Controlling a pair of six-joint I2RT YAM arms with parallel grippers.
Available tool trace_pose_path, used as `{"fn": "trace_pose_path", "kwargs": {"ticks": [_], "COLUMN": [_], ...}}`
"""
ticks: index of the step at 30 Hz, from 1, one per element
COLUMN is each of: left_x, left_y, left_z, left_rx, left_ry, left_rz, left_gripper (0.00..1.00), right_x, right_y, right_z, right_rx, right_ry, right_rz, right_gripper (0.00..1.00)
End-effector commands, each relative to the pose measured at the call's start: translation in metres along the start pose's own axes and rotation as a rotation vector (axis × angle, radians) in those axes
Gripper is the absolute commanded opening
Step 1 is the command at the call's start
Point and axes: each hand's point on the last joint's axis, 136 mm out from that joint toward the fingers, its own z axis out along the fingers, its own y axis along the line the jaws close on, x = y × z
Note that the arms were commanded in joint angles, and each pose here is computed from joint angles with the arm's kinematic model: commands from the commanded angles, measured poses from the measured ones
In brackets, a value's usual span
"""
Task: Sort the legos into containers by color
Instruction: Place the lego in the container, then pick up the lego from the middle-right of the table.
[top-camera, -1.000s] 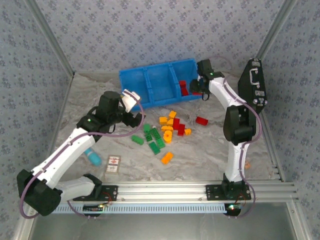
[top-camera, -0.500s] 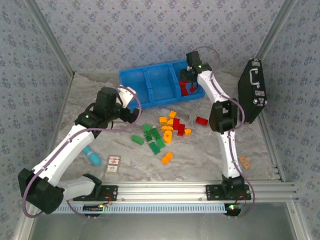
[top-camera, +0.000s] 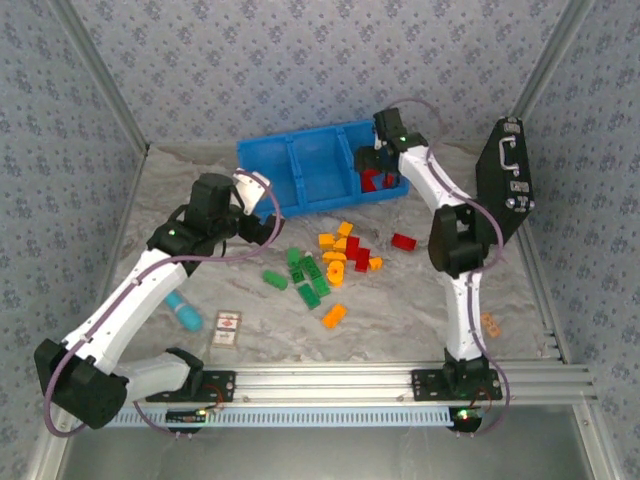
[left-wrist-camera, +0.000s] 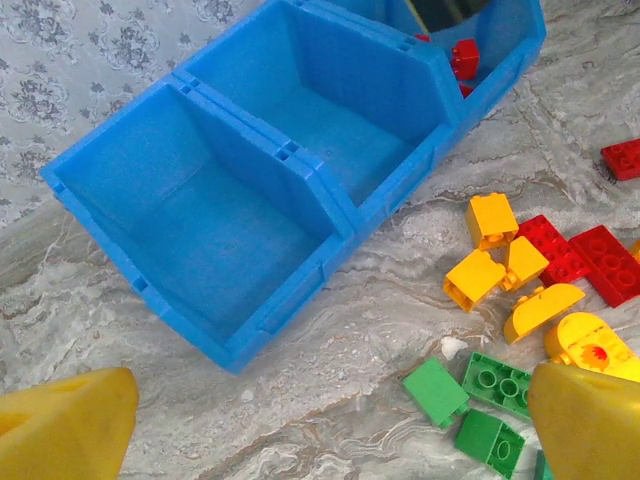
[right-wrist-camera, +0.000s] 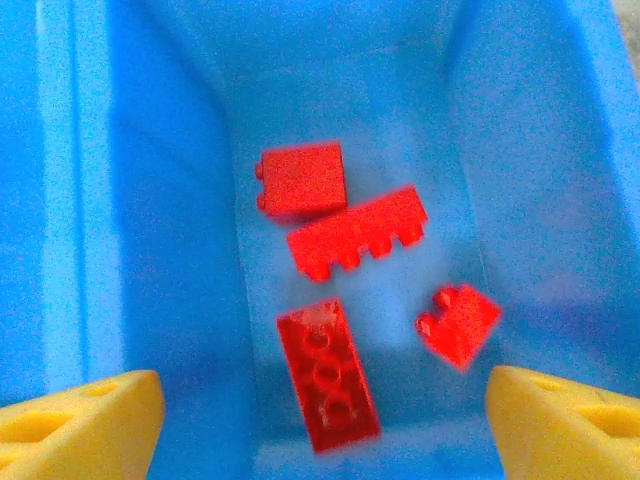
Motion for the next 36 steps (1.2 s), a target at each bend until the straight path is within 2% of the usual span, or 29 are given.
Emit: {"fn": "trace_pose_path", "kwargs": {"ticks": [1,3,7,9,14,20,25,36], "left_x": [-0.008,-0.009,-0.012,-0.014,-0.014,-0.013,-0.012,-0.009], "left_y": [0.002,0.002,-0.001,-0.003,-0.005,-0.007,-0.007,-0.006], "left_z": [-0.019,-0.024,-0.030,-0.033,-0.035,-0.034,-0.036,-0.034], "left_rx": [-0.005,-0.009,0.007,0.016,0.026,0.041,0.037,0.025], "left_ry": [-0.055,-0.071,-0.093,-0.101,-0.108,-0.098,-0.091,-0.082], "left_rz": [-0.023,-0.032,-0.038,-0.041,-0.047,-0.047,-0.046,-0.036], "left_gripper": [1.00,1.00,1.00,1.00,1.00,1.00,1.00,1.00], "right_x": [-0.010,0.006,0.045,0.080,0.129,0.148,0.175,0.205], "right_y": [-0.002,-0.006,-0.024,-0.042,-0.064,-0.065,-0.075,-0.071], "right_z": [-0.053,-0.064,-0.082,-0.088,-0.091,-0.081,-0.053,-0.018], "right_rx": [-0.038,-0.041,0.027,0.090,0.117,0.085,0.104,0.101], "right_ry": [-0.098,-0.079,-0.020,0.054,0.104,0.120,0.162,0.261], "right_rz": [0.027,0.045,0.093,0.183,0.315,0.383,0.467,0.497], "right_gripper": [0.81,0.76,0.77,0.81,0.90,1.00,0.99,0.95]}}
